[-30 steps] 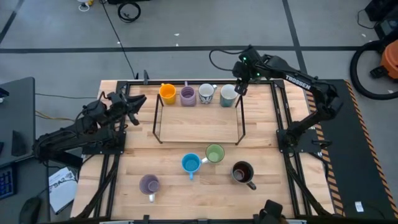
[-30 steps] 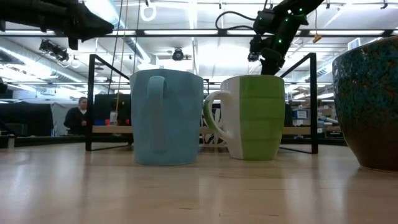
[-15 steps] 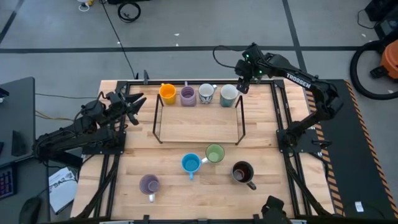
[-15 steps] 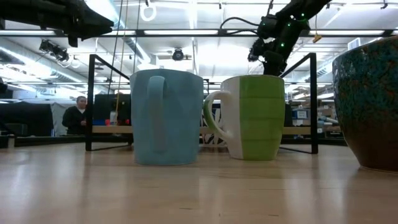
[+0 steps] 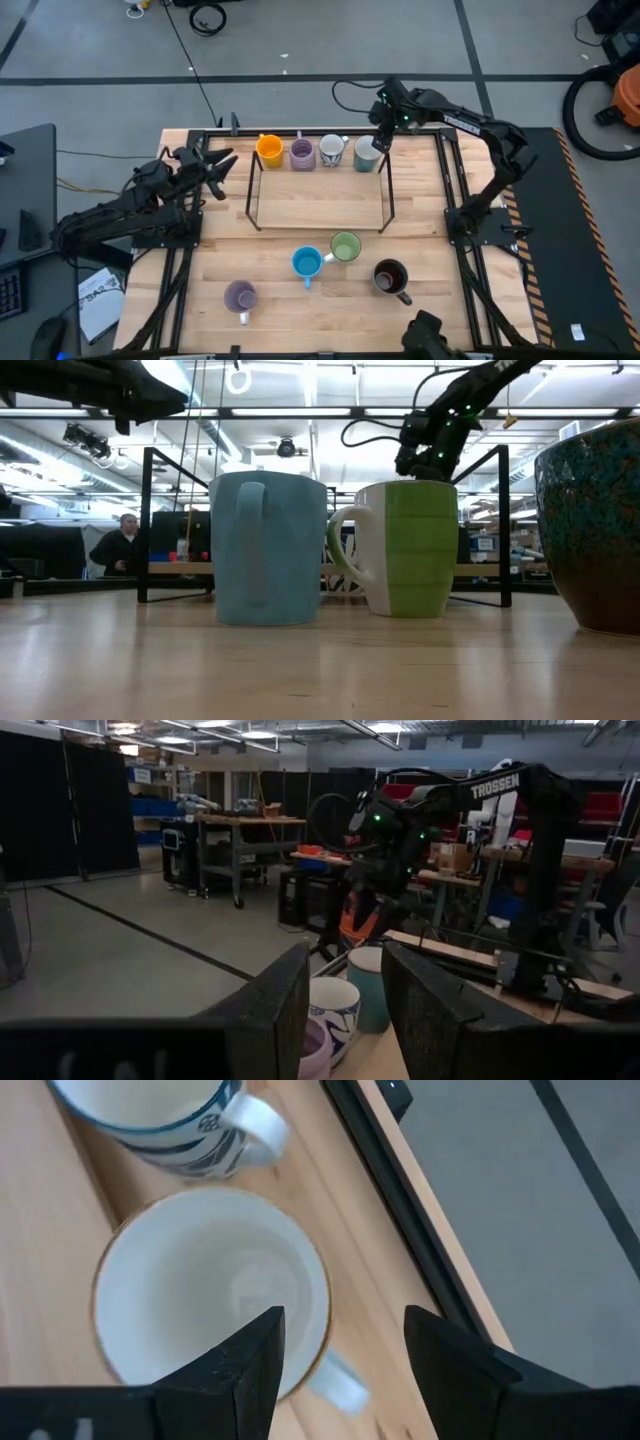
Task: Place coffee mugs
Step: Put the blue mug on the shelf
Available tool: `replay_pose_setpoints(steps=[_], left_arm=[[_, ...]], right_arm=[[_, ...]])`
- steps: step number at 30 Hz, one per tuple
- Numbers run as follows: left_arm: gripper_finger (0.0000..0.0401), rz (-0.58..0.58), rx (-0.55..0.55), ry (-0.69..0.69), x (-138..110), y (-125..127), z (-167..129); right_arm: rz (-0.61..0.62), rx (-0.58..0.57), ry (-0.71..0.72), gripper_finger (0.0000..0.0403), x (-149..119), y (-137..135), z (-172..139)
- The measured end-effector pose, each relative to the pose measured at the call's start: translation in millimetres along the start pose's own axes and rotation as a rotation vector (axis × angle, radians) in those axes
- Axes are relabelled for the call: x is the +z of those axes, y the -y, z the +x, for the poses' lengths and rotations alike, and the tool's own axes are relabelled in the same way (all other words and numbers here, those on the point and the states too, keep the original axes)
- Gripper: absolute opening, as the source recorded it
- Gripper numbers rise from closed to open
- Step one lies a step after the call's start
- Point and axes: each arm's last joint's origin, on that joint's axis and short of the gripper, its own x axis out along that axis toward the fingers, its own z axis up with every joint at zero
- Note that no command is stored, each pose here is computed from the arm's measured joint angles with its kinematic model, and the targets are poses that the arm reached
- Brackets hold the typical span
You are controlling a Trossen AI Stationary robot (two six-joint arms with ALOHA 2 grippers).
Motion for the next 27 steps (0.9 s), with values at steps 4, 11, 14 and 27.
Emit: replay_pose_setpoints(steps=[4, 11, 14, 27], left_arm=[[0.0135, 0.019, 0.001, -0.017, -1.9, 0.7, 3.4], [0.0135, 0.033, 0.013, -0.017, -2.0, 0.3, 3.7], [0.0135, 0.034, 0.013, -0.022, -2.5, 0.3, 3.7], [0.0135, 0.038, 0.013, -0.043, -4.6, 0.2, 3.7]], right_arm=[[-0.008, 0.016, -0.031, 0.0213, 10.1, -0.5, 5.4], [-0.064, 0.047, -0.125, 0.0213, 26.9, -4.9, 11.1], [-0.077, 0.033, -0.157, 0.0209, 34.8, -4.8, 11.9], [-0.080, 0.038, -0.270, 0.0195, 48.7, -2.5, 22.4]])
